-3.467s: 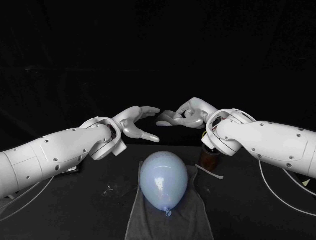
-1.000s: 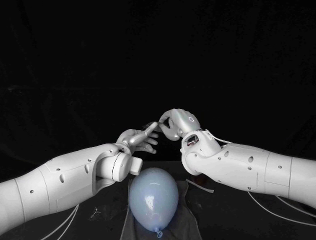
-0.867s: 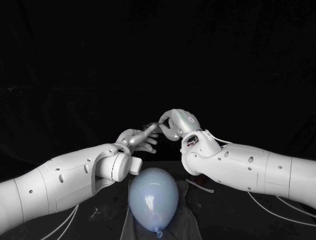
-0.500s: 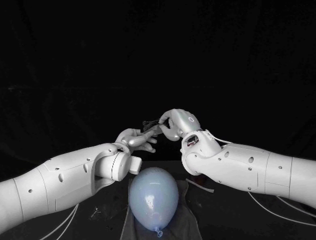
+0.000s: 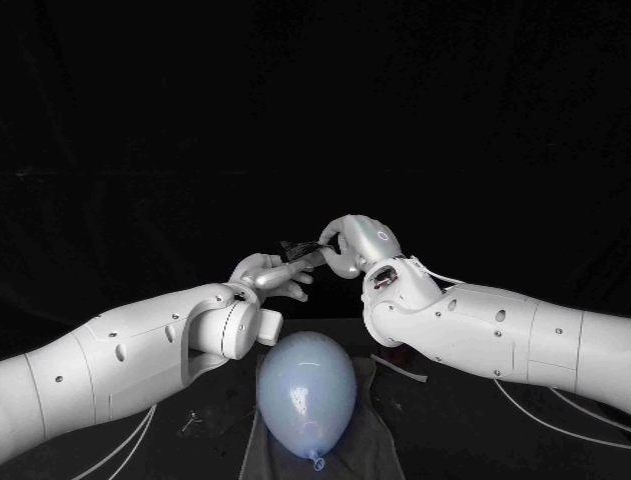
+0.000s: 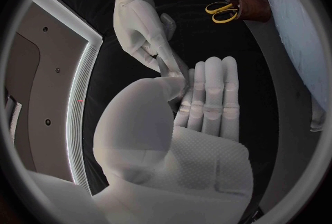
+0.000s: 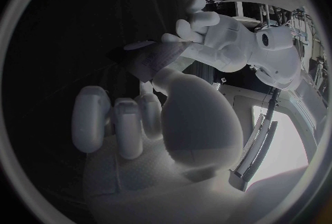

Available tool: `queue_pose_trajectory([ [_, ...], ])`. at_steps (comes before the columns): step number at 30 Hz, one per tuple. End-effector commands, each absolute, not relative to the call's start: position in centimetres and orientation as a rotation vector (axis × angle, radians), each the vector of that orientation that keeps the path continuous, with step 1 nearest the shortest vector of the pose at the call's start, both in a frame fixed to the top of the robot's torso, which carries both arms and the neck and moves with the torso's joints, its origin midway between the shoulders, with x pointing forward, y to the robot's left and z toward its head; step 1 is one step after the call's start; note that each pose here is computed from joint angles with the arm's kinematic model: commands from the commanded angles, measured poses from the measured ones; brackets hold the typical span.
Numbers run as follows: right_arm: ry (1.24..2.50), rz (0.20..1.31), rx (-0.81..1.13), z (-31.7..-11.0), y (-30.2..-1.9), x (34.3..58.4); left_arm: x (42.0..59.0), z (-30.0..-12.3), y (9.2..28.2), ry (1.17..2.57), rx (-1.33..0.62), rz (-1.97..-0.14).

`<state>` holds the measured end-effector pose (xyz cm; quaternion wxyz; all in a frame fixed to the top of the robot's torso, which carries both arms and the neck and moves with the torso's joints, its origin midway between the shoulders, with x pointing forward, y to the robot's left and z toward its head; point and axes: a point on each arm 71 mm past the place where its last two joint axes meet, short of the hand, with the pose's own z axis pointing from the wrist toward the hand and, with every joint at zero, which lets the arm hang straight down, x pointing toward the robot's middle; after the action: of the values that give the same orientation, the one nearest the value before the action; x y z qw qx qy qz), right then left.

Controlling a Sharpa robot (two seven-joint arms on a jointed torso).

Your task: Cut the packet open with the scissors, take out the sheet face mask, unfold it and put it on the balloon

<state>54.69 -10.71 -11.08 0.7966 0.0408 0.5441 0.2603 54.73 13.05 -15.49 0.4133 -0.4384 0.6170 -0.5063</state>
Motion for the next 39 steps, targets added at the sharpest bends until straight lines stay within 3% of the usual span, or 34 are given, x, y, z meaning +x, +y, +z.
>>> queue_pose_trajectory([
  [1, 1.199, 0.544, 0.086, -11.2, -10.6, 54.9, 54.7, -15.2, 12.8, 1.539, -1.064, -1.294],
  [9, 1.202, 0.595, 0.081, -11.1, -10.4, 54.8, 54.8, -15.2, 13.0, 1.542, -1.061, -1.284],
  [20, 1.114, 0.796, -0.068, -10.2, -10.1, 52.9, 55.3, -15.4, 13.6, 1.572, -1.059, -1.225],
  [33, 1.083, 0.868, -0.129, -9.7, -12.1, 49.9, 55.6, -15.5, 14.1, 1.586, -1.053, -1.192],
  [39, 1.142, 0.870, -0.173, -9.8, -12.6, 48.6, 55.7, -15.6, 14.2, 1.590, -1.053, -1.185],
])
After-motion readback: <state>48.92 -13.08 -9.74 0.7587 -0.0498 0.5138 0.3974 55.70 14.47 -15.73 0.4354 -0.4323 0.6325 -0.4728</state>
